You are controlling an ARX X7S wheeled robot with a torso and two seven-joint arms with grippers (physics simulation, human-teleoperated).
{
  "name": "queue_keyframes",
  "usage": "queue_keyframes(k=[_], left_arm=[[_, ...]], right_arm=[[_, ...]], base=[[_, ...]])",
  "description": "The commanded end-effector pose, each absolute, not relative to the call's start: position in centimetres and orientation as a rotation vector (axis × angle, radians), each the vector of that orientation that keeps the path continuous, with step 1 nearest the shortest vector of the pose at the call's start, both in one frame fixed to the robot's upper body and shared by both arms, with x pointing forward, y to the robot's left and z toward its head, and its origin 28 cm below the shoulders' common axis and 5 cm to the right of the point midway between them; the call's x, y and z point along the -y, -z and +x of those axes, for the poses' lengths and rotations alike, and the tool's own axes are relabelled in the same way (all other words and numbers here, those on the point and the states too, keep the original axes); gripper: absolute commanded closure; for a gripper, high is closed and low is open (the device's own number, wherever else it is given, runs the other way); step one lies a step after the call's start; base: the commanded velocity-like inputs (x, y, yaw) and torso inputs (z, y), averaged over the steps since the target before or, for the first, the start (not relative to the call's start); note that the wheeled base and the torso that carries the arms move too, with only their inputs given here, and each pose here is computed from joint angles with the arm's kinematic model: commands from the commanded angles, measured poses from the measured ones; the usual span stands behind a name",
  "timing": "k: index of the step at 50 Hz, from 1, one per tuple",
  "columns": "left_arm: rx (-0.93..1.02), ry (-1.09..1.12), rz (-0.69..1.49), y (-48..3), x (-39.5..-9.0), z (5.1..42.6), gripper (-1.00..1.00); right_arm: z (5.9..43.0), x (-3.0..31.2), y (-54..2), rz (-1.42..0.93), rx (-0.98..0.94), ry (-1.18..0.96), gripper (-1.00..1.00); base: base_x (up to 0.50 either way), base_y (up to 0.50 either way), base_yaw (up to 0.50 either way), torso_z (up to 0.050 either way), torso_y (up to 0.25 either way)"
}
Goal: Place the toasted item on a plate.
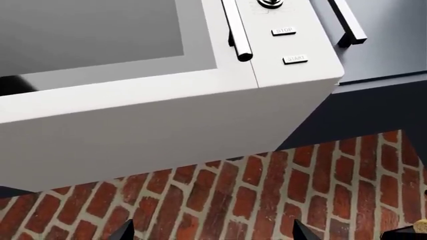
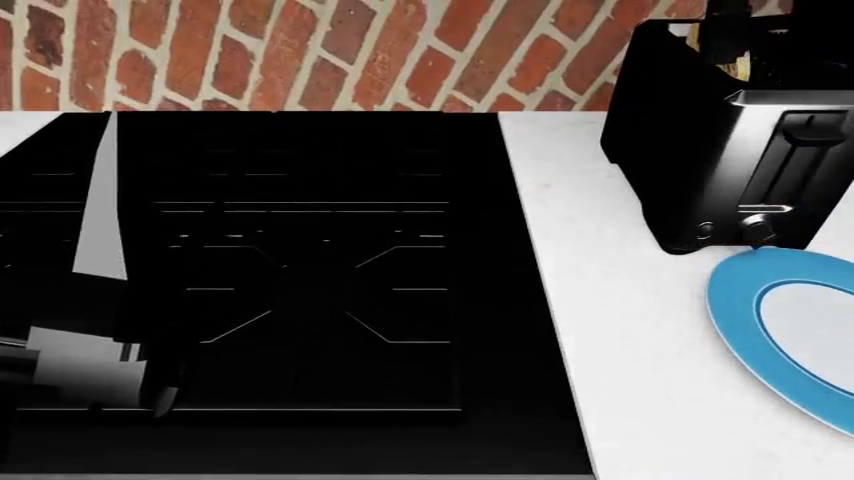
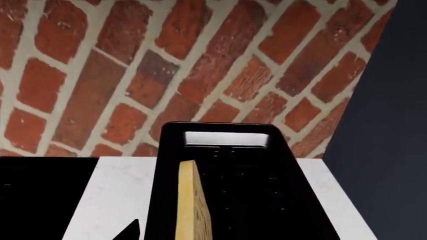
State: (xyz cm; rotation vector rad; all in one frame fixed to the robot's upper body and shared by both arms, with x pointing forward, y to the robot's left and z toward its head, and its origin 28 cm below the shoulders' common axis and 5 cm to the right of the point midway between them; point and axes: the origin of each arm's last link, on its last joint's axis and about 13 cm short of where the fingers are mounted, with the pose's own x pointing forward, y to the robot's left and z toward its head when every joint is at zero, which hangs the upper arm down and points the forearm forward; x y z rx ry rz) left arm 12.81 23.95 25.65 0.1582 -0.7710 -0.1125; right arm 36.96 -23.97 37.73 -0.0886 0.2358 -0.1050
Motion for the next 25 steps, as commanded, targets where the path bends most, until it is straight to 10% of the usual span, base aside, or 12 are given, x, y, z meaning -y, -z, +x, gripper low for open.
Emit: queue_keyframes(k=[1,25], left_arm=[[0.768,0.111,0.157,-25.51,-24.0,12.82,-1.0],[0.764,0.108,0.157,-25.32,-24.07,12.89,-1.0]], right_arm=[[37.55,23.6,-37.57,-0.102,-0.256,0.103,-1.0],[38.33,23.09,-36.8,-0.098,-0.274,0.087,-1.0]], base=[[0.0,0.0,0.0,0.0,0.0],[0.0,0.0,0.0,0.0,0.0]])
